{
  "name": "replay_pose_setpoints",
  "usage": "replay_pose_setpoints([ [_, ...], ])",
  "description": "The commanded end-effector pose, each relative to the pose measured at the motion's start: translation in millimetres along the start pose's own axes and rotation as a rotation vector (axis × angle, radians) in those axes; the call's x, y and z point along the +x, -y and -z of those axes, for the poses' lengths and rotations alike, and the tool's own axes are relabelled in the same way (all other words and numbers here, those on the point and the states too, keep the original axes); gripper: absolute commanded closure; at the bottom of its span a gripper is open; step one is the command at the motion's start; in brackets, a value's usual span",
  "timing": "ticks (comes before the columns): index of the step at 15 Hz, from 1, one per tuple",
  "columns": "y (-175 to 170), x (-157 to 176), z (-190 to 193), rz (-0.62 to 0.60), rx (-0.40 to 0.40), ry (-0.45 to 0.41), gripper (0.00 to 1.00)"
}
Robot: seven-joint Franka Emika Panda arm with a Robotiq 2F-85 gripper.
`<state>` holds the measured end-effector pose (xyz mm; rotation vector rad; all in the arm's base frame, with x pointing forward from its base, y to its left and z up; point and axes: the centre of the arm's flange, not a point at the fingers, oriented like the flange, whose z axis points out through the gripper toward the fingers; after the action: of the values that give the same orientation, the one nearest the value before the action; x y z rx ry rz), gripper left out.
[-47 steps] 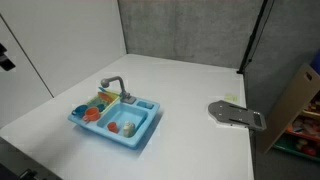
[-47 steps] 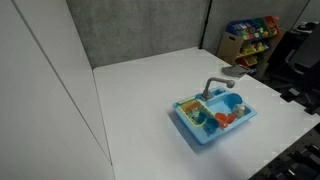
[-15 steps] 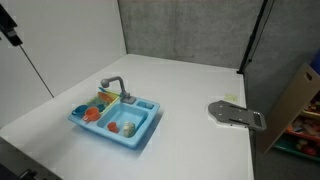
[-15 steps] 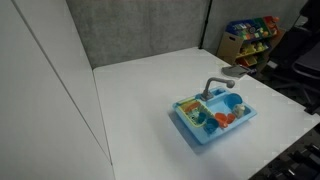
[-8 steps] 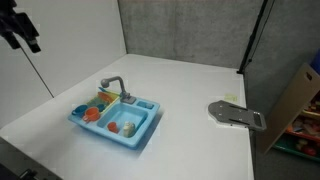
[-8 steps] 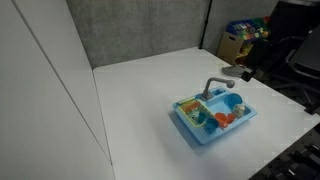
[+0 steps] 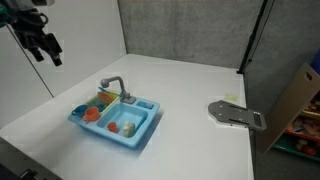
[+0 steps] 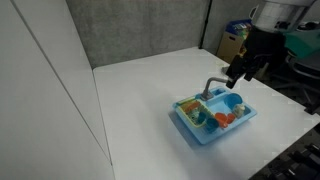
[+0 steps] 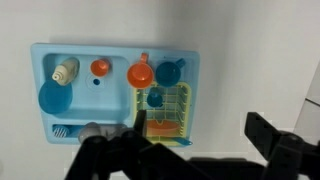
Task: Pick up the blue mug and drop it in the sink
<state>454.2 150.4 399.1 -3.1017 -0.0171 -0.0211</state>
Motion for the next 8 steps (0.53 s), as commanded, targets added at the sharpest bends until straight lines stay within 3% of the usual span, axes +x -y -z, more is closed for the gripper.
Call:
replay_pose_setpoints([
  [1,0.6,-0.2,0.2,0.001,0.000,0.000,0.00],
  [8,-0.1,-1.3,-18.4,-0.004,0.004,-0.007,0.00],
])
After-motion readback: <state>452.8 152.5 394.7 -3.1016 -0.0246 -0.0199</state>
